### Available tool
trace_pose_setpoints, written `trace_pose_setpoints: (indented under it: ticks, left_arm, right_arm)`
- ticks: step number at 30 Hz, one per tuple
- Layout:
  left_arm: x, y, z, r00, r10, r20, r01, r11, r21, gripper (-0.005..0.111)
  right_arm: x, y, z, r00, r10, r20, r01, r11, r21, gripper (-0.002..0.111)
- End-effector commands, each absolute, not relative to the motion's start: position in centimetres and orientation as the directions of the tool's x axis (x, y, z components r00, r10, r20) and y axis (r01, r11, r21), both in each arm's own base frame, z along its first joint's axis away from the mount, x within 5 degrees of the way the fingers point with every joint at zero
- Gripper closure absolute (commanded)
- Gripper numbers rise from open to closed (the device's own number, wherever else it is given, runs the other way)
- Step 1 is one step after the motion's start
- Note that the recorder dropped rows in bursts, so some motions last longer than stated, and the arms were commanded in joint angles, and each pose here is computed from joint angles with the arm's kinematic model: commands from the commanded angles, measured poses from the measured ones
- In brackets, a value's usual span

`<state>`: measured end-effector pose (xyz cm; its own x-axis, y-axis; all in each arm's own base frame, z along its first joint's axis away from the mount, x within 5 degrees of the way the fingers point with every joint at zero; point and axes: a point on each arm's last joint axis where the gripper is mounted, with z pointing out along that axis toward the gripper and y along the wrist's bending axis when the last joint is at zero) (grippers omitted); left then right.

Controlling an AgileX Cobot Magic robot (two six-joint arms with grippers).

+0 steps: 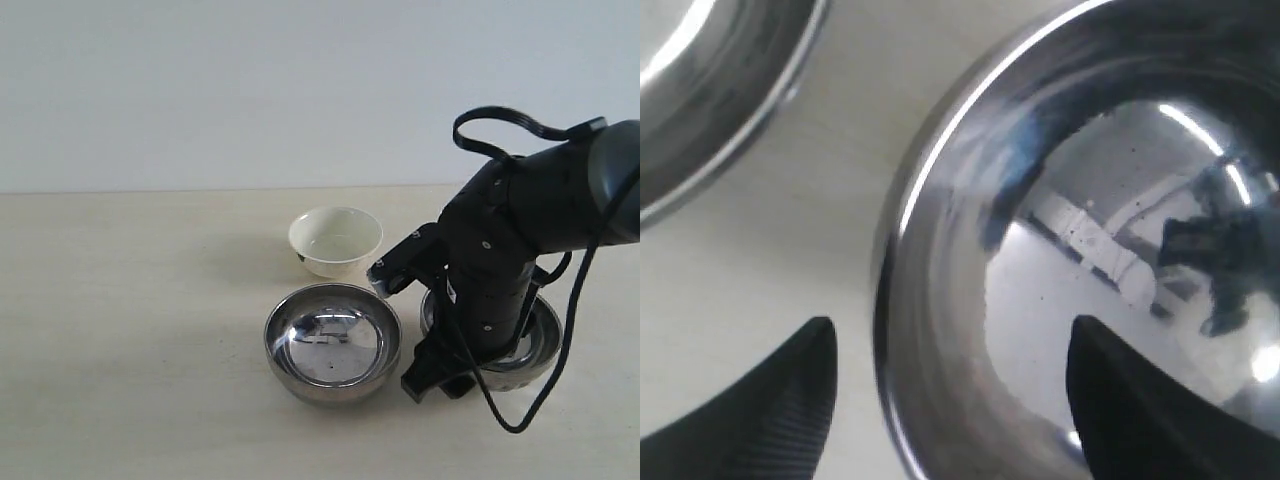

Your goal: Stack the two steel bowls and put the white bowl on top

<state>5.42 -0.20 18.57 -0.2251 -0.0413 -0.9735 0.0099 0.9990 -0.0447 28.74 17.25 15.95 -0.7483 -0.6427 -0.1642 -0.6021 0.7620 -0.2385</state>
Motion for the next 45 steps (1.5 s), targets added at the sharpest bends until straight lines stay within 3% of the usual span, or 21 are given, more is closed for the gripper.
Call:
trace_pose_setpoints:
  ticks: [1, 4, 10, 18, 27, 31, 35, 39, 45]
  left_arm:
    - [5.4, -0.2, 18.5, -0.218, -0.045, -0.975, 0.014, 0.999, -0.049, 0.103]
    - [5.4, -0.2, 18.5, -0.218, -0.045, -0.975, 0.014, 0.999, -0.049, 0.103]
    - [5.4, -0.2, 18.5, -0.218, -0.045, -0.975, 0.014, 0.999, -0.049, 0.103]
    - [5.4, -0.2, 18.5, -0.218, -0.045, -0.975, 0.014, 0.999, -0.049, 0.103]
    - [5.4, -0.2, 18.5, -0.218, -0.045, -0.975, 0.014, 0.999, -0.049, 0.103]
    - [5.4, -0.2, 18.5, -0.218, -0.045, -0.975, 0.014, 0.999, -0.049, 0.103]
    - [5.4, -0.2, 18.5, -0.218, -0.045, -0.975, 0.014, 0.999, -0.049, 0.103]
    - [5.4, -0.2, 18.5, -0.218, -0.045, -0.975, 0.014, 0.999, -0.049, 0.103]
    - [5.4, -0.2, 18.5, -0.218, -0.045, -0.975, 0.014, 0.999, -0.049, 0.103]
  right_arm:
    - [29.0, 17.1, 15.2, -0.736, -0.660, -0.152, -0.617, 0.745, -0.254, 0.049]
    - [29.1, 17.2, 15.2, -0.733, -0.663, -0.154, -0.618, 0.743, -0.255, 0.062]
    - [28.9, 16.9, 15.1, -0.731, -0.672, -0.115, -0.629, 0.730, -0.268, 0.108]
    - [28.8, 16.6, 16.8, -0.714, -0.683, -0.153, -0.626, 0.721, -0.296, 0.108]
    - [28.2, 16.7, 23.3, -0.673, -0.638, -0.375, -0.576, 0.769, -0.277, 0.108]
    - [27.6, 19.2, 26.7, -0.627, -0.652, -0.426, -0.613, 0.751, -0.246, 0.108]
    - [25.7, 24.5, 29.0, -0.530, -0.695, -0.485, -0.700, 0.682, -0.211, 0.108]
    - [24.9, 27.6, 27.9, -0.525, -0.715, -0.462, -0.732, 0.656, -0.184, 0.108]
    - [26.0, 30.7, 22.9, -0.564, -0.747, -0.353, -0.747, 0.643, -0.167, 0.108]
